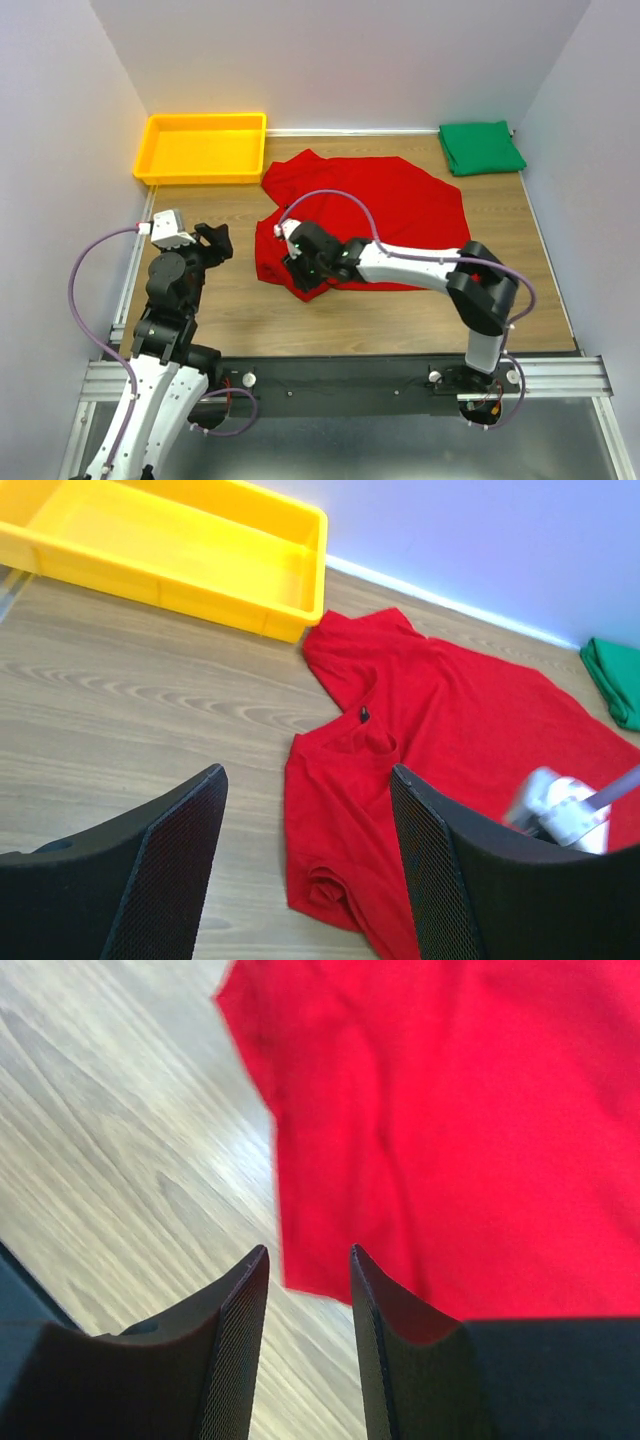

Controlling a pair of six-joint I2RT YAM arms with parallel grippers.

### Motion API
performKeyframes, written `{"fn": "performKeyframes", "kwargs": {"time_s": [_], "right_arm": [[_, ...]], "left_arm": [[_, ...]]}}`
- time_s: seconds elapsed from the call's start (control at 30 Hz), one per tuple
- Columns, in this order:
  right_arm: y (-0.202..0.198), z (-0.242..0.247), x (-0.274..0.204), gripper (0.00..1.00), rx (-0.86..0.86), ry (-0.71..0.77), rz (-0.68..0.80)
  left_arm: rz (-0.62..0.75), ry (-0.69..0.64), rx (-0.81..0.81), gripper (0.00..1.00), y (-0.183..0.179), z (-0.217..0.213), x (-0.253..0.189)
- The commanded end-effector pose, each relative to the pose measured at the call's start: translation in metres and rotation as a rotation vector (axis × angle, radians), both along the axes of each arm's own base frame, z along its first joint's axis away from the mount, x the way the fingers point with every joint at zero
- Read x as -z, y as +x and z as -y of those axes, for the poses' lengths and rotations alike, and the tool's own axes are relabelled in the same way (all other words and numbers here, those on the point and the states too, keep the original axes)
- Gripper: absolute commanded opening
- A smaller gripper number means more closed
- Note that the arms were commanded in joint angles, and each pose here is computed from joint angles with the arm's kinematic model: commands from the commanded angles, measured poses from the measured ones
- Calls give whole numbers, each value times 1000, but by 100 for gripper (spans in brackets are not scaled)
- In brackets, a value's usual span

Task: Fold and stack the t-shirts
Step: Flatten the tshirt out

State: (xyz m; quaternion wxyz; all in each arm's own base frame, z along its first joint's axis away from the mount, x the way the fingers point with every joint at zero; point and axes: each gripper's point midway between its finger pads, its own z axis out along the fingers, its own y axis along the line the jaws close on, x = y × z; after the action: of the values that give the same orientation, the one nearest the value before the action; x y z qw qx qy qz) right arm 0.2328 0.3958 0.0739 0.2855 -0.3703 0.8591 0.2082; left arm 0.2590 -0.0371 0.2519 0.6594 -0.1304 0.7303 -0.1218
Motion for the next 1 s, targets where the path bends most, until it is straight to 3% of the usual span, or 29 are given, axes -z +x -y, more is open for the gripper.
{"fn": "performKeyframes", "kwargs": {"time_s": [0.0,0.33,0.73,0.9,0.97], "right_arm": [[-1,-8,17,44,-24,-138,63],[-2,-18,49,31,8,-296,155],[-18,-17,71,28,-54,-339,107],[-26,-9,72,1,-73,-352,86],[-29,-9,57,1,-80,-325,88]], "left_arm": [[47,-22,-120,74,-5,-22,-8],[83,-42,-121,73,-11,-23,-16],[81,-35,-99,73,-9,-19,-13],[78,-33,-97,72,-8,-19,-13],[75,-32,-97,72,-8,-19,-12]]}}
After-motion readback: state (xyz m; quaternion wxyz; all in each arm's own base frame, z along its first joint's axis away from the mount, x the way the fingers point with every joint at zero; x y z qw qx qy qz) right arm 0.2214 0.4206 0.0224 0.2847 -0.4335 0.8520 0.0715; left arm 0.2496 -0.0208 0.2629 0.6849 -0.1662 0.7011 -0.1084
